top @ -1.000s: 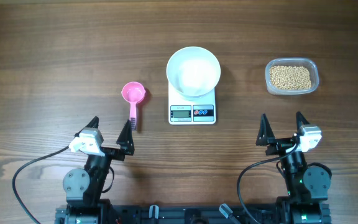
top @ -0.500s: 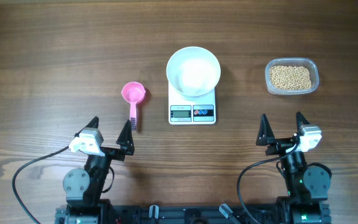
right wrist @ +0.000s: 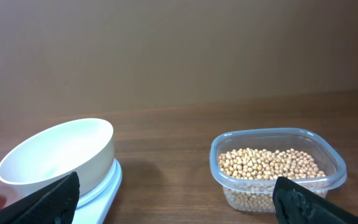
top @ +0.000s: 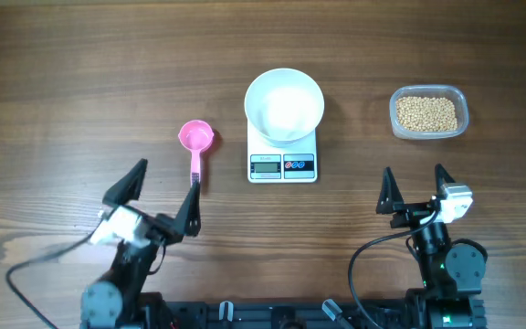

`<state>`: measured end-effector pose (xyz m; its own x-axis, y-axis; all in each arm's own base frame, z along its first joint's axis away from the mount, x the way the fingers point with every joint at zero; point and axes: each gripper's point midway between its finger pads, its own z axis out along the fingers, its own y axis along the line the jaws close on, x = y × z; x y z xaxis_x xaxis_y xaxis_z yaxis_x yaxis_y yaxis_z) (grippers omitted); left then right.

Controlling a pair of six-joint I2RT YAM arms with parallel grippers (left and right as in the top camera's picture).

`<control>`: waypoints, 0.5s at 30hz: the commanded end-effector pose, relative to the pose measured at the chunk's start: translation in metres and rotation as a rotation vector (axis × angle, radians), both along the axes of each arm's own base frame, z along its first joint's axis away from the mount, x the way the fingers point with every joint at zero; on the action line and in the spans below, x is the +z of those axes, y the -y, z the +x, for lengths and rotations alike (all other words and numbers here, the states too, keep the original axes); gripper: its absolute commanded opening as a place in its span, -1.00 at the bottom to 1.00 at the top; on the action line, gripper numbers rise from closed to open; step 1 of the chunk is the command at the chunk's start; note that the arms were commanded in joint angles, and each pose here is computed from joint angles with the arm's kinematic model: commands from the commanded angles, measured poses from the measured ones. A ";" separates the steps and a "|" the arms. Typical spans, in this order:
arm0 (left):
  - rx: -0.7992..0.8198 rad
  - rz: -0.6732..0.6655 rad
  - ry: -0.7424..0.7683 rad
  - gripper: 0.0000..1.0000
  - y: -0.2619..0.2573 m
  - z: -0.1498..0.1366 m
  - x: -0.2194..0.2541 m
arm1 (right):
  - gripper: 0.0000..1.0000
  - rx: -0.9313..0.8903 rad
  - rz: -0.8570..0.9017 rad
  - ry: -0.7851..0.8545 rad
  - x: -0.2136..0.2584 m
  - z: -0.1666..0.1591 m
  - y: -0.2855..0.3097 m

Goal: Scoop item into bowl and weigh 150g on scale
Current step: 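Move the left gripper toward the pink scoop's handle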

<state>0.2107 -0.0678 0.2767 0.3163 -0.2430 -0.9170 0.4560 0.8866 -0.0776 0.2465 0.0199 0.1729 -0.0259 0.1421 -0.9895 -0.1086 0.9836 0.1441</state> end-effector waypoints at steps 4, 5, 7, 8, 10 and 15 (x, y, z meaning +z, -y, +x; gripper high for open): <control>0.077 -0.036 0.158 1.00 -0.014 -0.031 0.085 | 0.99 0.008 -0.012 0.015 0.003 -0.001 -0.002; 0.093 -0.009 0.146 1.00 -0.014 -0.034 0.097 | 0.99 0.008 -0.012 0.015 0.003 -0.001 -0.002; 0.123 0.013 0.074 1.00 -0.017 -0.032 0.112 | 0.99 0.007 -0.012 0.015 0.003 -0.001 -0.001; 0.140 0.008 0.006 1.00 -0.020 -0.028 0.116 | 0.99 0.008 -0.012 0.015 0.003 -0.001 -0.002; 0.175 0.008 -0.170 1.00 -0.027 -0.018 0.119 | 1.00 0.008 -0.012 0.015 0.003 -0.001 -0.002; 0.160 0.048 -0.639 1.00 -0.025 0.006 0.105 | 0.99 0.008 -0.012 0.015 0.003 -0.001 -0.002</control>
